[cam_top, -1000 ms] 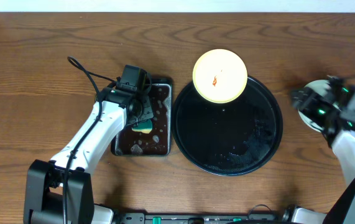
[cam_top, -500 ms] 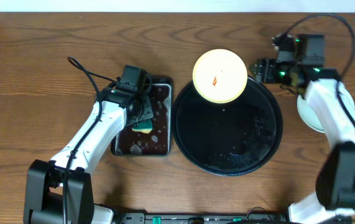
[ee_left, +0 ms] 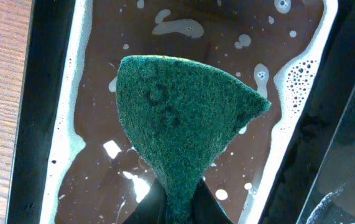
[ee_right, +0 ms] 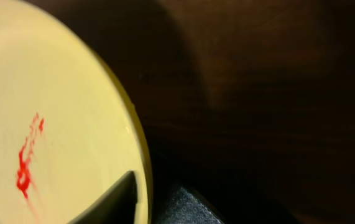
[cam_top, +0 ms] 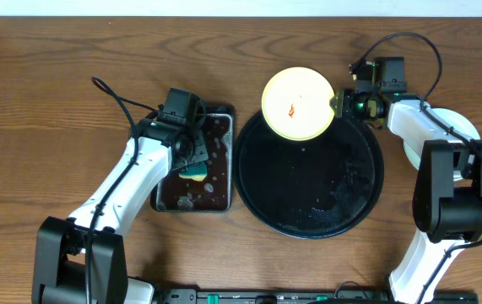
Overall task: Clean dirty plates on tray and stack at the side
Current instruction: 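Move the right gripper to the yellow plate rim and grasp it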
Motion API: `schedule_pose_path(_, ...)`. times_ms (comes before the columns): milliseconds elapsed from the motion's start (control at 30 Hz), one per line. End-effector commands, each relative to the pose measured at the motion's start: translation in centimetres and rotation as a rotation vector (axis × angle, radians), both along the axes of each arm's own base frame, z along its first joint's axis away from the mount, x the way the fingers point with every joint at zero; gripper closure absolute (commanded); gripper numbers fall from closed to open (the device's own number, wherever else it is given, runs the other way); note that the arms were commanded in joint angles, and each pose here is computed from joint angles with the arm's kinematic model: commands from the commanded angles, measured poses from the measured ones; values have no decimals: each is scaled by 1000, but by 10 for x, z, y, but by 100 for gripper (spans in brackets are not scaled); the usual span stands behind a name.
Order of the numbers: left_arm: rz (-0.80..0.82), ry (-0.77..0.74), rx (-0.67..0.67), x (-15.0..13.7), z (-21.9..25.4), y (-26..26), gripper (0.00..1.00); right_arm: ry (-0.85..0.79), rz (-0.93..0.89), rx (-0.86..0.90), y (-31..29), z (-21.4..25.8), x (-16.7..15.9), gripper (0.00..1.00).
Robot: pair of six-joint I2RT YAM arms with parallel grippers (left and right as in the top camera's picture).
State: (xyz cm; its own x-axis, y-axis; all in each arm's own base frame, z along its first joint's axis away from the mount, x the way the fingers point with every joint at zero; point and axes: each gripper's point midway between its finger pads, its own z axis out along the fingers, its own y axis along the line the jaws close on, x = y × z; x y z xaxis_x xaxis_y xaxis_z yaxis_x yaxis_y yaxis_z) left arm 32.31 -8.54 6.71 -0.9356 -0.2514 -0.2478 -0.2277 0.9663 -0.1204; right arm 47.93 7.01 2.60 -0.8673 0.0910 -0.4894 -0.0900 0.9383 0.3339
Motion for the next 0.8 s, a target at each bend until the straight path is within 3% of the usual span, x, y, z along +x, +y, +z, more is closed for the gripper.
schedule_pose_path(0,2,-15,10,1,4,3,92,37,23,26,19,-9,-6,73)
schedule_pose_path(300,2,-15,10,1,4,3,92,134,24,27,19,-21,-28,71)
schedule_pose_path(367,2,-15,10,1,4,4,92,153,24,25,19,-25,-33,75)
schedule_pose_path(567,2,-15,10,1,4,4,92,162,23,25,18,-28,-36,99)
schedule_pose_path(767,2,-15,10,1,4,4,92,209,27,20,17,-15,-52,99)
